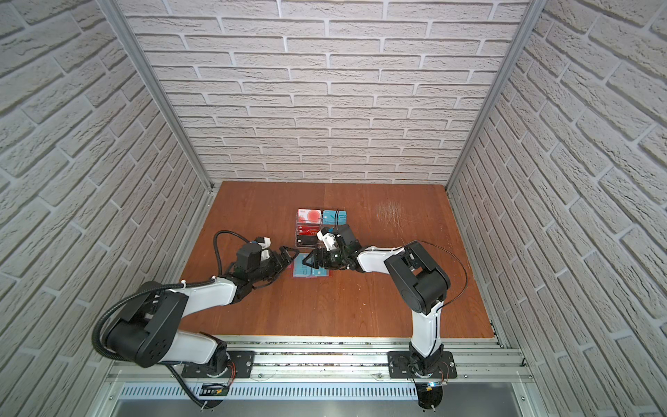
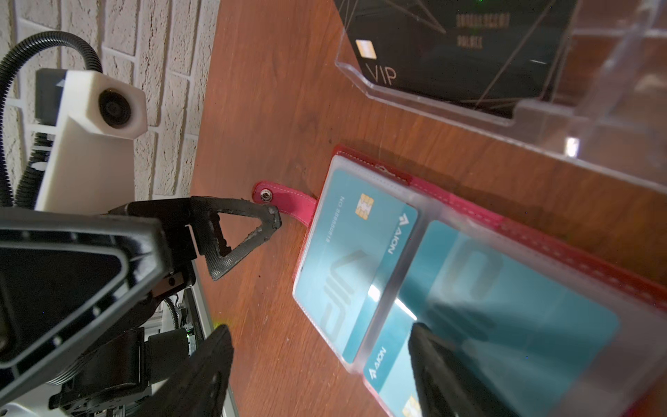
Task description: Take the credit cards out of the card holder
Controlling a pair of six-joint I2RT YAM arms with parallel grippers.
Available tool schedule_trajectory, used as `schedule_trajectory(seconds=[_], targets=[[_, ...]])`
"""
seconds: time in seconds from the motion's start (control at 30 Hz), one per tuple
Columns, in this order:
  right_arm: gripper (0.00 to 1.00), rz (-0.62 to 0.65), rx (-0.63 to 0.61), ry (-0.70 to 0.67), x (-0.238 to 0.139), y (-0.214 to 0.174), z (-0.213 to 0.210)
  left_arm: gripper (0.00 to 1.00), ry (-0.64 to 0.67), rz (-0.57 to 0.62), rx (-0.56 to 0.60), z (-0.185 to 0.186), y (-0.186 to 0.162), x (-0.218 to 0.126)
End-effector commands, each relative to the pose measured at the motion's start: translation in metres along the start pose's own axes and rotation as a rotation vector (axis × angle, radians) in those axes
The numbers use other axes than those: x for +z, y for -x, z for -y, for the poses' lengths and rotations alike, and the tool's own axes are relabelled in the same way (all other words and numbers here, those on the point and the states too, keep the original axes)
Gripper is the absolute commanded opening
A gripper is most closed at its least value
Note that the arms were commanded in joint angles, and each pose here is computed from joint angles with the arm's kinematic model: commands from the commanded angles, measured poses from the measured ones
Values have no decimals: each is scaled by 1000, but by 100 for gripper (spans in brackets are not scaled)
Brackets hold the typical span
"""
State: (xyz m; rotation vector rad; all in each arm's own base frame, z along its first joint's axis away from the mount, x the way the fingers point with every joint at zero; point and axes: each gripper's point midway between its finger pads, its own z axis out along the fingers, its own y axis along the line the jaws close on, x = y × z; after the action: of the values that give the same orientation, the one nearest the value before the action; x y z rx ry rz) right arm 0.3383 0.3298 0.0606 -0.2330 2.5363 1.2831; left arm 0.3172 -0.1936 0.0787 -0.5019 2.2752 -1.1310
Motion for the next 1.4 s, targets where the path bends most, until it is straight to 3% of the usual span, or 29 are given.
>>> schedule_trajectory(seconds=[0.0,0.77,1.37], targets=[[78,-3,-12,30,5,5,-12,98,-46,15,14,6,4,0],[78,-24,18,60,27,5,-9,98,-30,27,-76,-26,2,5],[78,81,46,204,25,20,-30,98,-33,24,-107,-35,-3,7]])
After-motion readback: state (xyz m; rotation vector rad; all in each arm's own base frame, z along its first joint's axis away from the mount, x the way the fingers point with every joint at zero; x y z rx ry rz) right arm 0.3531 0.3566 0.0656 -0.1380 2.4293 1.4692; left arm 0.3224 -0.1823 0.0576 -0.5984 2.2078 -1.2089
